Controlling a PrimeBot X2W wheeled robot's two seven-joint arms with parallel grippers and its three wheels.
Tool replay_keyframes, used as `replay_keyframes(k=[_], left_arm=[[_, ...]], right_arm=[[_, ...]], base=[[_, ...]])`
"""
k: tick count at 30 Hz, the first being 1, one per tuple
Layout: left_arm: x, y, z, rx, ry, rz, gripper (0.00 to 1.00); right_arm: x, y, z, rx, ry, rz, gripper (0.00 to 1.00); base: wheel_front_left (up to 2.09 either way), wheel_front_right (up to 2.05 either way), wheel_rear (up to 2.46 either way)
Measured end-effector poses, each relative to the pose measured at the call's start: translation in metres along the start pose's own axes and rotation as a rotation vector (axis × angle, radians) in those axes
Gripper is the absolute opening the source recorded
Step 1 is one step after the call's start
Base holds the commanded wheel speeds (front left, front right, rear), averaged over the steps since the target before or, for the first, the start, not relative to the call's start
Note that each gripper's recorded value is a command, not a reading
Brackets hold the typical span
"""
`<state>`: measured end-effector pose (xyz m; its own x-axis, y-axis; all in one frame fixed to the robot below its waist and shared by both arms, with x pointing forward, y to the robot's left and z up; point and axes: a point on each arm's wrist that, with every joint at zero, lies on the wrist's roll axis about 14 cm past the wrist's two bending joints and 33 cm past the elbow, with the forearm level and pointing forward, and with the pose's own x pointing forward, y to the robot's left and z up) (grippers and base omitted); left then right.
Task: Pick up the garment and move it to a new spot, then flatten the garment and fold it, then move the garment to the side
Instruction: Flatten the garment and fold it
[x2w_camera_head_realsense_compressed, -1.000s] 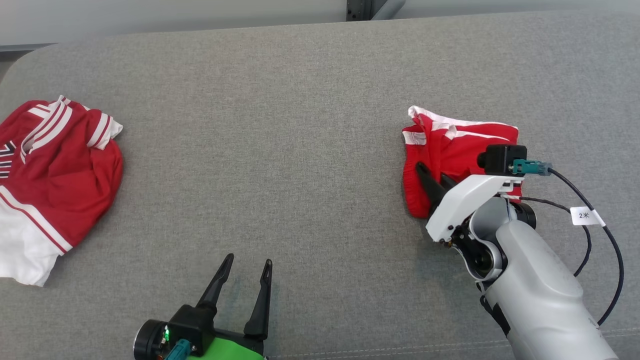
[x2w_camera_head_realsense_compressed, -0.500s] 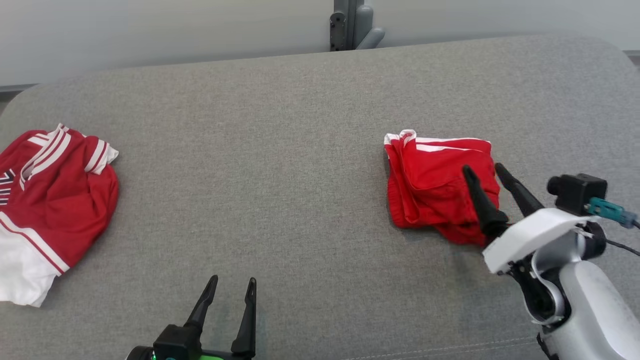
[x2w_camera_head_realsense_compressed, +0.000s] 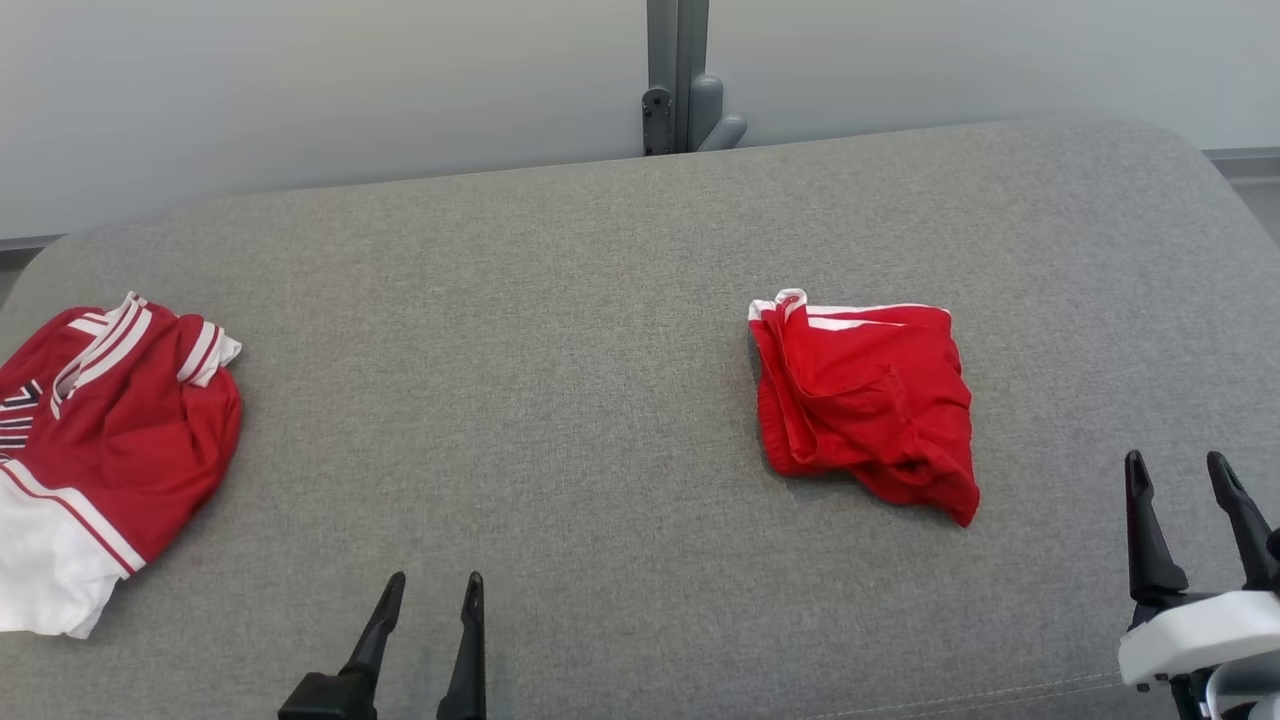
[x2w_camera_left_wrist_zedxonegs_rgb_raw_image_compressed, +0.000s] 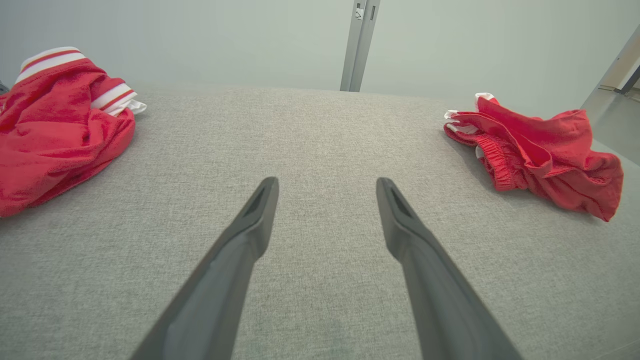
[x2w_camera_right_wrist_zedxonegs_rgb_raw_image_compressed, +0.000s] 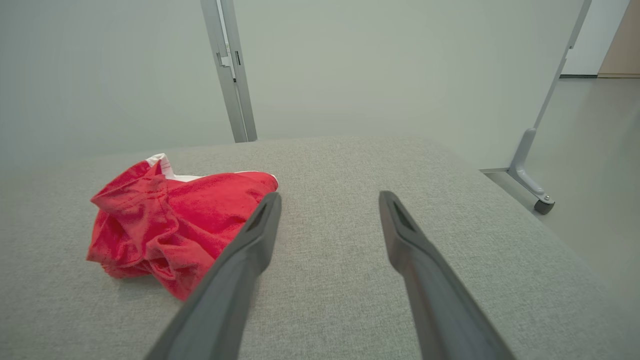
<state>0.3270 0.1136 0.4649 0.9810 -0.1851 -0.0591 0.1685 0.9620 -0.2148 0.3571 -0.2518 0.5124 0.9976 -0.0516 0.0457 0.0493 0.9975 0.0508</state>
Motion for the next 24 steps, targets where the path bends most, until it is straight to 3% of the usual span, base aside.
replay_keyframes(k=[8, 24], left_arm=[[-0.005, 0.022, 0.006, 0.035, -0.016, 0.063, 1.0], [-0.022, 0.047, 0.016, 0.036, -0.052, 0.159, 1.0]], right_arm=[[-0.003, 0.007, -0.026, -0.092, 0.055, 0.03, 1.0], [0.02, 0.058, -0.009, -0.089, -0.015, 0.156, 1.0]], base=[[0.0, 0.0, 0.0], [0.0, 0.0, 0.0]])
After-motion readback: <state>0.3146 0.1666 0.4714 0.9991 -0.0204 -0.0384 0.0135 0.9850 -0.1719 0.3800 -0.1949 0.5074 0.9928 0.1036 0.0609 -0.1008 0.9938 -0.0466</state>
